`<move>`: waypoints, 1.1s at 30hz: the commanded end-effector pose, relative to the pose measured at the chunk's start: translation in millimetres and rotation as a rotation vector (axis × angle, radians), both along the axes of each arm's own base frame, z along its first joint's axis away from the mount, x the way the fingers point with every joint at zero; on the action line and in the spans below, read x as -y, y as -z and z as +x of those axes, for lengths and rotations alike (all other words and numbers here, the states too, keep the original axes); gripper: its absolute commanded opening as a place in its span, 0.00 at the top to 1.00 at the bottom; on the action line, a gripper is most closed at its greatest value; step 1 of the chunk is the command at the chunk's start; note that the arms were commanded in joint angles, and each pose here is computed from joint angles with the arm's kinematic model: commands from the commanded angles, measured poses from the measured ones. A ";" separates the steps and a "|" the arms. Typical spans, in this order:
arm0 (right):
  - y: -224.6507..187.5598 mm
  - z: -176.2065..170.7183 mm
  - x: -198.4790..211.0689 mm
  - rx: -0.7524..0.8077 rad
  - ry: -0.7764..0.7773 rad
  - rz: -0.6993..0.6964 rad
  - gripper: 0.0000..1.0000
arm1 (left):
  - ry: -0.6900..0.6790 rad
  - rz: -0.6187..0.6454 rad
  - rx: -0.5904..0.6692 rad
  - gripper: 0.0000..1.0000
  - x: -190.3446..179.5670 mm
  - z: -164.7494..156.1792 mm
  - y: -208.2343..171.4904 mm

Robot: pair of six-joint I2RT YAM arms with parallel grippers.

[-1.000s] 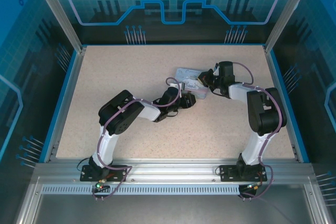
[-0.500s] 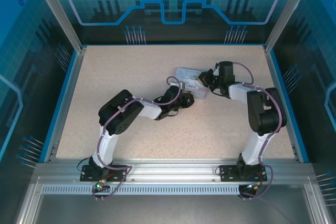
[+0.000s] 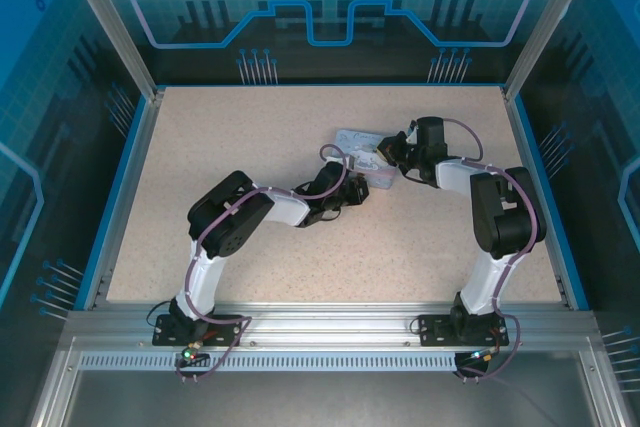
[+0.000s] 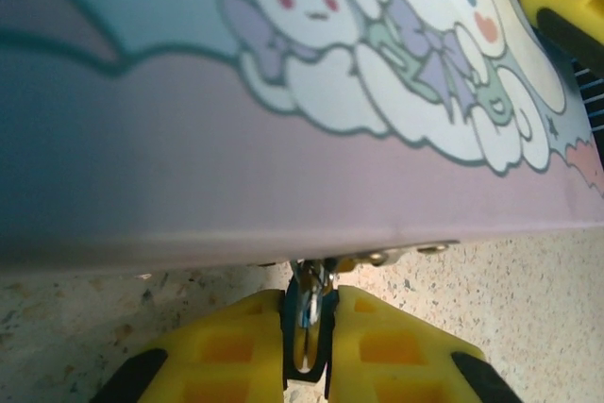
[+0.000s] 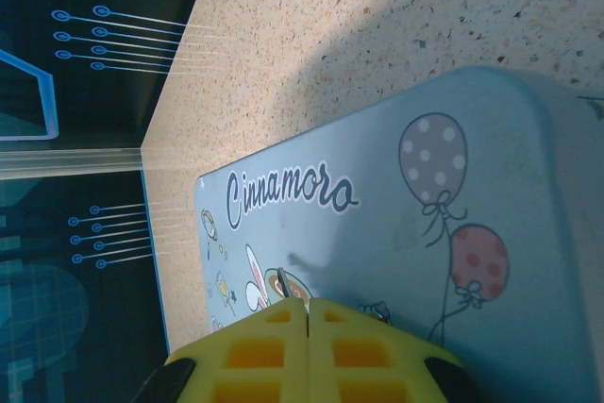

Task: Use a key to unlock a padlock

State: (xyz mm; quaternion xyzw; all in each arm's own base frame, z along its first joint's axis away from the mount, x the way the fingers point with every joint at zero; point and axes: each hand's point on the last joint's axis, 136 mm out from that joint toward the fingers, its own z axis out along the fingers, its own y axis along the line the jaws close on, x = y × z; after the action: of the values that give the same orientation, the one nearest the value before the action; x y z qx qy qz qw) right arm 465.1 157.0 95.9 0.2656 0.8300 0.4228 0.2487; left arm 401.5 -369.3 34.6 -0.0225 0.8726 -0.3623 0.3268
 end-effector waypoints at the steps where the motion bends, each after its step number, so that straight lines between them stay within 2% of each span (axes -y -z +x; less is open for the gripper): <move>1: 20.6 -18.8 -5.3 -0.105 -0.020 -0.007 1.00 | -0.030 0.065 -0.054 0.98 -13.7 -3.9 7.3; 10: -78.8 -16.1 -11.2 0.061 -0.077 0.039 1.00 | -0.060 0.005 -0.159 1.00 -34.1 -23.1 -20.8; 17: -131.5 -62.5 -30.1 0.148 -0.174 0.077 1.00 | -0.090 -0.009 -0.195 1.00 -56.9 -33.9 -47.4; 22: -137.7 -109.0 -45.1 0.187 -0.220 0.101 1.00 | -0.133 0.001 -0.203 1.00 -77.0 -38.0 -52.8; 28: -109.5 -166.7 -54.7 0.167 -0.268 0.084 1.00 | -0.176 -0.018 -0.256 1.00 -89.4 -48.8 -47.9; 33: -95.3 -198.2 -56.3 0.158 -0.264 0.086 1.00 | -0.169 -0.121 -0.271 1.00 -85.3 -57.2 -58.2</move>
State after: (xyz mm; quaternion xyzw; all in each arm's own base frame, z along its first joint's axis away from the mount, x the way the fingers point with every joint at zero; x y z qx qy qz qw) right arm 276.5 212.7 188.3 0.1278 0.8219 0.5037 0.2334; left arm 344.7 -276.7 65.2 -0.1528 0.9039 -0.3276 0.2287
